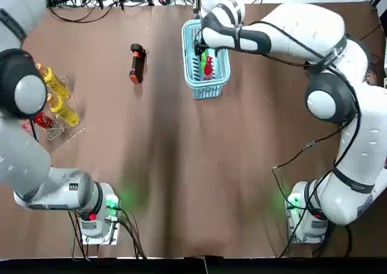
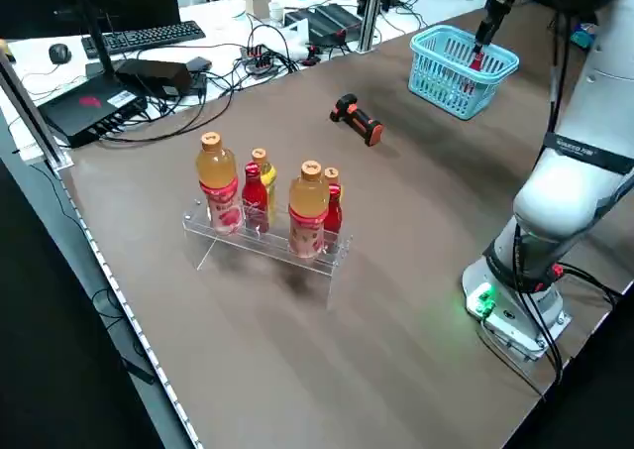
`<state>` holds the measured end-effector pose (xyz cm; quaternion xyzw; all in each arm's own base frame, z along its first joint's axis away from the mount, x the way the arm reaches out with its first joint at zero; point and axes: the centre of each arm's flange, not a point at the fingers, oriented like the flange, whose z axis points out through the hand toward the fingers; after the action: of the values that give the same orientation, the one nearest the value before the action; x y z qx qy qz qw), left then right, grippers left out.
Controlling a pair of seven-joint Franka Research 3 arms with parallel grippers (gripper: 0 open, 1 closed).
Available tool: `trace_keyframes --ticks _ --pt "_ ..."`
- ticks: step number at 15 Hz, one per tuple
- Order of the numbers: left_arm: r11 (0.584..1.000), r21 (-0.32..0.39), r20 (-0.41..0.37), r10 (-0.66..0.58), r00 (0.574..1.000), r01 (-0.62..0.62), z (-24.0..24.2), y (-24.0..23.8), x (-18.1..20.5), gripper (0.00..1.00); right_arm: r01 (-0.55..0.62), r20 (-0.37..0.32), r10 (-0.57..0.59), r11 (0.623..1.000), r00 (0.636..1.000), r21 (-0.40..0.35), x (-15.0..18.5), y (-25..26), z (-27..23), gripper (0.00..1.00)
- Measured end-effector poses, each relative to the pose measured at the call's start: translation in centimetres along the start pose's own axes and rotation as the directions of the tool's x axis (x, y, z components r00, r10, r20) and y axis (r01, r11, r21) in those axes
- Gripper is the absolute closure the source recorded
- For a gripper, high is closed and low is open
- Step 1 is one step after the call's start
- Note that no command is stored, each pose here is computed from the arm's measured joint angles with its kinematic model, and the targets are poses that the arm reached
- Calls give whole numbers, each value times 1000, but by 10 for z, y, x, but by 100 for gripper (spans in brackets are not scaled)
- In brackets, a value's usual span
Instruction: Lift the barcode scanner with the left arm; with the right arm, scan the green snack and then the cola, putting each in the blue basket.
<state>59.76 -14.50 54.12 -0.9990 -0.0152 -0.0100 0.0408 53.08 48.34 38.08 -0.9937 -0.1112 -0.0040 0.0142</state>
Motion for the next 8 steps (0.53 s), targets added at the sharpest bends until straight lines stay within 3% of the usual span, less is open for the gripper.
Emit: trace_keyframes --ticks 1,4,8 --pt "999 -32 19 9 1000 -9 -21 -7 -14 0 -4 -7 4 1000 1000 -4 -2 4 -19 4" --pt "996 -89 29 33 999 -30 -77 -33 -51 0 -53 -28 52 998 998 -26 -3 38 -81 4" --pt "995 -90 22 38 999 -36 -95 -39 -67 0 -115 -7 115 990 993 -78 12 166 -150 4"
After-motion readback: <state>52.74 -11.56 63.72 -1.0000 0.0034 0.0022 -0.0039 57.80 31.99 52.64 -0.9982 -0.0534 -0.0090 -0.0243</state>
